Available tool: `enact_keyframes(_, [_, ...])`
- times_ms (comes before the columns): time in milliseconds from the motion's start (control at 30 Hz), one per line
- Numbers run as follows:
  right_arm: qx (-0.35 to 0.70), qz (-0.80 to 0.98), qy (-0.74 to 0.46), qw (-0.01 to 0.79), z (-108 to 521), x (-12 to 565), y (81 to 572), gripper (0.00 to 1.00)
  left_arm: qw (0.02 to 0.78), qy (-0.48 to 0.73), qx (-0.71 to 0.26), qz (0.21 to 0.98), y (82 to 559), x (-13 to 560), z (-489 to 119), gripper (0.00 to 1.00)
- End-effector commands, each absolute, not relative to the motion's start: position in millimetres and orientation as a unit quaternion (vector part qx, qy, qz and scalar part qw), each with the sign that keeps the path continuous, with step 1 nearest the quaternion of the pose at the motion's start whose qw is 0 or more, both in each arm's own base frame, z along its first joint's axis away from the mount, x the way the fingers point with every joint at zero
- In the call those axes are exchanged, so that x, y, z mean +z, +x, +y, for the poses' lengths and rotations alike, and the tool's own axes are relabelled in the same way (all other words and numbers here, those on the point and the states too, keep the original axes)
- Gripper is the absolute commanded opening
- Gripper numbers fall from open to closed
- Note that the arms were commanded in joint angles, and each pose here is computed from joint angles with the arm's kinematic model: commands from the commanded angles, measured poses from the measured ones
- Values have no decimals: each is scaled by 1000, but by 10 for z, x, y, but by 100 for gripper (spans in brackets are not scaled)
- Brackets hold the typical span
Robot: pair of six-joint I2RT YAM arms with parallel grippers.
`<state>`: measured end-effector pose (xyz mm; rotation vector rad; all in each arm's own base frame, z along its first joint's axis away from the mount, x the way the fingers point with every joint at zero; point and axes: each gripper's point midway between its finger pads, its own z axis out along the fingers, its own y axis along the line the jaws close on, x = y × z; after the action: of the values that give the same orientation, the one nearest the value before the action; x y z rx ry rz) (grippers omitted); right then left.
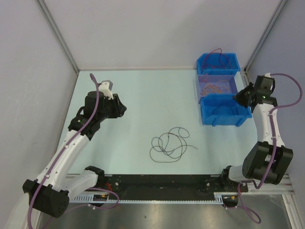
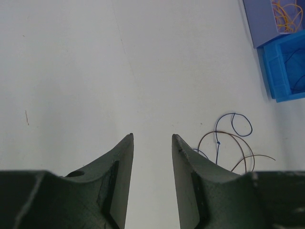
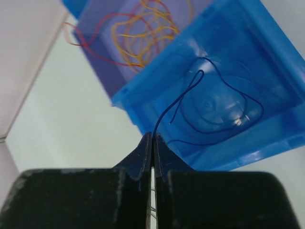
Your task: Untangle the cables
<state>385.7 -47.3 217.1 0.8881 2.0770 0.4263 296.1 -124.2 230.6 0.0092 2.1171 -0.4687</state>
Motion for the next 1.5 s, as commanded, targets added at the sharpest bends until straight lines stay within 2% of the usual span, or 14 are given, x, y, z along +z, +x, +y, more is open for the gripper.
enact_keyframes(0, [122,829,390,382,-631,1845,3813,0,485,12,-198,852,2979,2385,-1245,43])
enact_keyframes(367, [119,827,397,380,-670,1831,3782,0,486,11,-196,852,2984,2386,-1241,43])
enact_keyframes(500, [131,824,379,400,-622,1988,3772,68,484,12,-196,852,2979,2377,-1245,43])
enact_keyframes(600, [132,817,371,421,-597,2133,3759,77,484,12,-197,853,2980,2368,-1248,43])
enact_keyframes(833, [143,799,350,466,-467,2522,3642,79,479,15,-201,854,2983,2350,-1269,43])
enact_keyframes(967, [164,805,314,477,-194,2658,3597,78,473,20,-210,855,2979,2328,-1313,43])
enact_keyframes(1233, [155,856,208,446,694,2537,3322,77,433,59,-240,867,2906,2189,-1670,47])
enact_keyframes(1467, [151,887,162,404,1072,2158,2940,77,388,107,-261,878,2716,1951,-2221,56])
